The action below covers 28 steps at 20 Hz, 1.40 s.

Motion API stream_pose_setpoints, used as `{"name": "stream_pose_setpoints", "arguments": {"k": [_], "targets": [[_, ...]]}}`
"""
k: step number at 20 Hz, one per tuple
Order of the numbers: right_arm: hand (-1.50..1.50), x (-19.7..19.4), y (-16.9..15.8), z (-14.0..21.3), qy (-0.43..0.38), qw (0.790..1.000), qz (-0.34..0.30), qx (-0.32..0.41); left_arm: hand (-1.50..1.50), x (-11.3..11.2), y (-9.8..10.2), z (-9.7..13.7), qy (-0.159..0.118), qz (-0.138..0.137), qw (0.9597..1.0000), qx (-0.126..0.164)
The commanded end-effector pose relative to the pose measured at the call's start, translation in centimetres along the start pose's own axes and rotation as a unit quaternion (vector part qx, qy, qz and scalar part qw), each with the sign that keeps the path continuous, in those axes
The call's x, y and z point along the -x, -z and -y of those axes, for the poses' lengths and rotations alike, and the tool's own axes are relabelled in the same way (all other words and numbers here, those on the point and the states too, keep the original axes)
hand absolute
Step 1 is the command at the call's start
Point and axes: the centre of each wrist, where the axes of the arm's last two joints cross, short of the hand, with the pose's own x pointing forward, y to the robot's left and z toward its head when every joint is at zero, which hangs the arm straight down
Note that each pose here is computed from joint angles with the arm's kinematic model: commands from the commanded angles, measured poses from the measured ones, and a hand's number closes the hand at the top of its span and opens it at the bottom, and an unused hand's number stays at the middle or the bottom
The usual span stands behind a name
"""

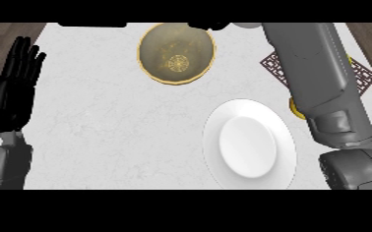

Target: Pick the can from the plate and place it in the bowl

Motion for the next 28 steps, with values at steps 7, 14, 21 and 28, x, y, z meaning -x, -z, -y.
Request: {"name": "stream_pose_setpoints", "arguments": {"k": [7, 14, 21, 28], "targets": [[1.5, -0.1, 3.1, -7.6, -0.06, 0.997, -0.044, -0.014, 0.0, -0.5, 0.4, 1.4, -0.007, 0.006, 0.9999, 0.008], [-1.5, 4.2, 2.5, -14.3, -0.009, 0.99, -0.138, -0.002, 0.0, 0.9, 0.2, 0.6, -0.005, 0.003, 0.9998, 0.017], [-1.5, 5.6, 2.3, -14.8, 0.149, 0.982, -0.117, 0.026, 0.0, -0.2, 2.3, 2.8, -0.019, 0.014, 0.9993, 0.028], [-1.5, 6.4, 1.9, -13.6, 0.207, 0.956, -0.072, 0.193, 0.0, -0.6, 1.8, 1.7, -0.008, 0.005, 0.9998, 0.015]]}}
